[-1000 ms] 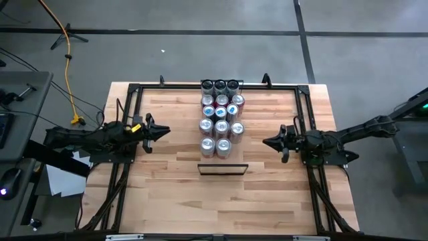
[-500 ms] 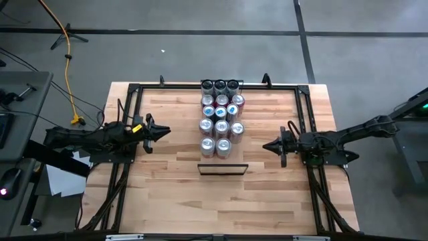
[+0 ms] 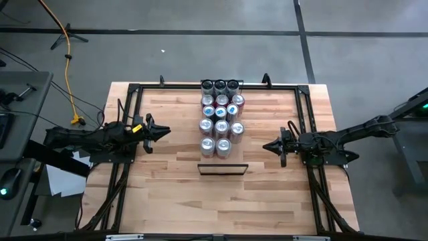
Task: Place canned beverage on shelf
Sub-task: Return to Home Position
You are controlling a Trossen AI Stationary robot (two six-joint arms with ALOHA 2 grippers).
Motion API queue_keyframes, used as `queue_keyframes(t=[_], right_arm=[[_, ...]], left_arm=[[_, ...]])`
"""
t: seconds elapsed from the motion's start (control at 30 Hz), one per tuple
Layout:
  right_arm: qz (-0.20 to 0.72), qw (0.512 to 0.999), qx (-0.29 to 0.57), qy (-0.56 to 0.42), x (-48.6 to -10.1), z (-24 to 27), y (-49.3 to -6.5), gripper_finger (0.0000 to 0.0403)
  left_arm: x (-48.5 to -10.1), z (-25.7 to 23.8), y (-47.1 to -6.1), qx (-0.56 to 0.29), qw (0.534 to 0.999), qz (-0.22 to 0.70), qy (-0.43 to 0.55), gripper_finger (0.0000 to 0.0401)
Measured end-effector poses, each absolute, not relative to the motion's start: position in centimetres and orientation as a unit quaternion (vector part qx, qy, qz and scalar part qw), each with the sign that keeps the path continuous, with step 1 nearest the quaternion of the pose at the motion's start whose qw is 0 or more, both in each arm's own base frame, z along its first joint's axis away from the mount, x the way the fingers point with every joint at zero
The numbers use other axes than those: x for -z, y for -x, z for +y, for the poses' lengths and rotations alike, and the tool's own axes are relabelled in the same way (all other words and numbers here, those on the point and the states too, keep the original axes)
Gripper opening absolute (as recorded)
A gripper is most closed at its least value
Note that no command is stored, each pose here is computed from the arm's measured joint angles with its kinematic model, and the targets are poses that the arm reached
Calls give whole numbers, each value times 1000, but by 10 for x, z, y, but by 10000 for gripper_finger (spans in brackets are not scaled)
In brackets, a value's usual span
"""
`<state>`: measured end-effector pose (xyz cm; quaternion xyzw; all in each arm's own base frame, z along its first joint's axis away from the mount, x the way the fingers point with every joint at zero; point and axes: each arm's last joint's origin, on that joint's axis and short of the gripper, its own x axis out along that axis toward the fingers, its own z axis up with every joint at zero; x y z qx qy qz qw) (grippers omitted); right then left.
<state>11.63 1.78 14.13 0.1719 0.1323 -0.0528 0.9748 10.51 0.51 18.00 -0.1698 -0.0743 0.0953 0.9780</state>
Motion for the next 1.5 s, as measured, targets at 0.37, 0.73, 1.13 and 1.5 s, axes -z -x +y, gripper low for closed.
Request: queue_keyframes(t=[0.37,0.73,1.13,1.5], right_arm=[[132,975,53,-172,-141,18,-116,0],[132,975,53,-172,-141,18,-116,0],[136,974,51,-171,-141,18,-116,0],[136,974,50,-171,-140,18,-116,0]], left_arm=[[-180,5,-105,-95,978,-74,170,8],[-176,1,-96,-79,994,-49,64,8],[-168,-2,-97,6,999,-8,33,8],[-169,0,-97,-1,996,-12,91,8]])
